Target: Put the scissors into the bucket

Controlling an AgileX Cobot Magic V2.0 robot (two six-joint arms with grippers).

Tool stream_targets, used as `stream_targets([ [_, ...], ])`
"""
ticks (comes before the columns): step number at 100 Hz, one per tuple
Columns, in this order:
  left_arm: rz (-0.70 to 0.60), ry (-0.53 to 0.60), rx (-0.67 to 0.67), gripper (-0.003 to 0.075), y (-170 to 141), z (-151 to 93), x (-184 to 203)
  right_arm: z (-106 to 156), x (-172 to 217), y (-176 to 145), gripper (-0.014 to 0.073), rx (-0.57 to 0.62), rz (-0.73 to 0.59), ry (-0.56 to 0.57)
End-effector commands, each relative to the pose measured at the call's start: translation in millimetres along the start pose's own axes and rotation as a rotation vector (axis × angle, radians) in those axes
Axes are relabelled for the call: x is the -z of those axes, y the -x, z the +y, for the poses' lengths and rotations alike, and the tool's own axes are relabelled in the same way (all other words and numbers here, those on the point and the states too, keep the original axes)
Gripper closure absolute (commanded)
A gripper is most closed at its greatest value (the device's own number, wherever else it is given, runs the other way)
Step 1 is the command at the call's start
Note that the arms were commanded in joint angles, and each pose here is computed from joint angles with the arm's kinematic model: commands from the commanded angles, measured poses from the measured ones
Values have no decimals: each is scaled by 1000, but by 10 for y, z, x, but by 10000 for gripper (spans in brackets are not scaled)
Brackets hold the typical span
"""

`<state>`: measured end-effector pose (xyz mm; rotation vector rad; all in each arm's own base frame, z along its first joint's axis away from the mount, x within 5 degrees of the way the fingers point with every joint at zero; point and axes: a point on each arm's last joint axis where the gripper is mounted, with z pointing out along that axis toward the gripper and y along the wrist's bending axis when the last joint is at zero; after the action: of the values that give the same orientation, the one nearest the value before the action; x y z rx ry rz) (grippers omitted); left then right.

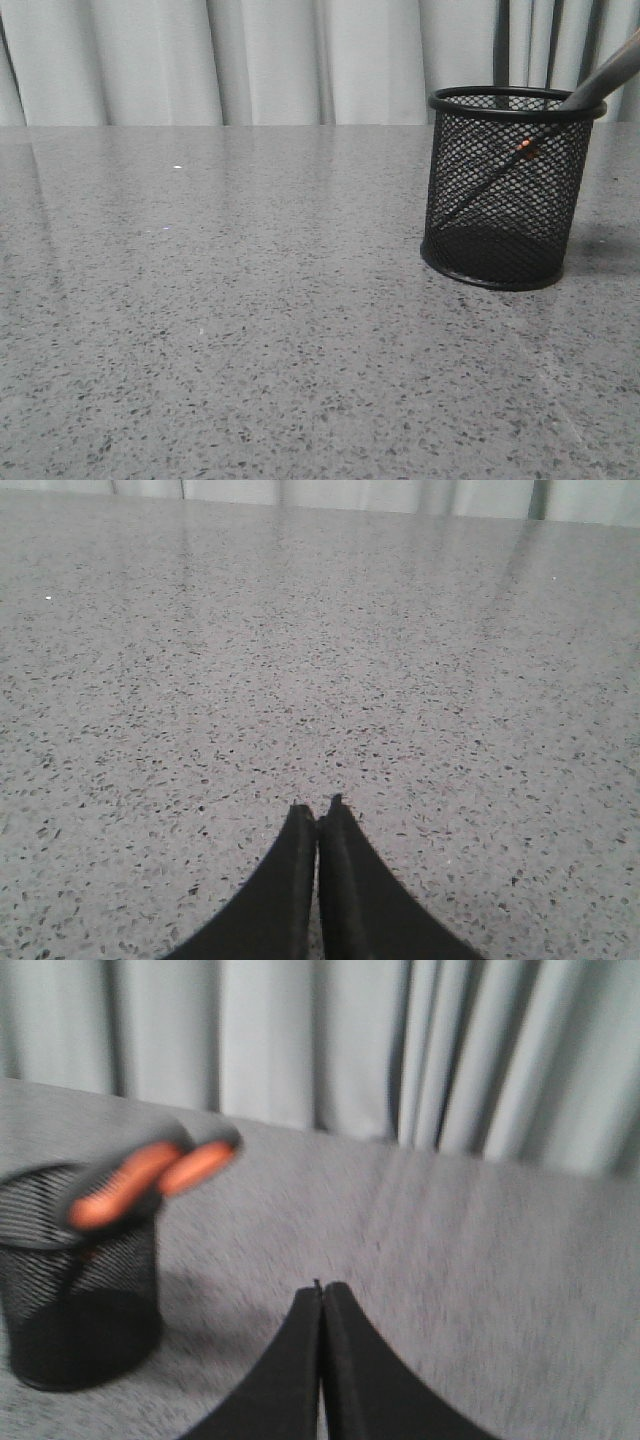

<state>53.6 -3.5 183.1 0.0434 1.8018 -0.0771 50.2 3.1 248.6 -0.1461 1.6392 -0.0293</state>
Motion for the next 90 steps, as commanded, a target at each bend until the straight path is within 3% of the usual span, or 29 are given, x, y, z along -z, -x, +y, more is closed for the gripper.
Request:
stream_targets([
  [1,-41,-5,18,740,-74,-2,-31,-6,-97,-165,655,-26,-75,-51],
  [12,-41,-5,18,740,-74,-2,-31,21,-140,-512,655,-27,-33,-64],
  [30,-41,-5,18,740,-74,-2,-31,35,-81,-702,655,-32,144,-59],
  [90,-41,-5,18,740,-74,-2,-31,34,-82,-695,655,-30,136,-59],
])
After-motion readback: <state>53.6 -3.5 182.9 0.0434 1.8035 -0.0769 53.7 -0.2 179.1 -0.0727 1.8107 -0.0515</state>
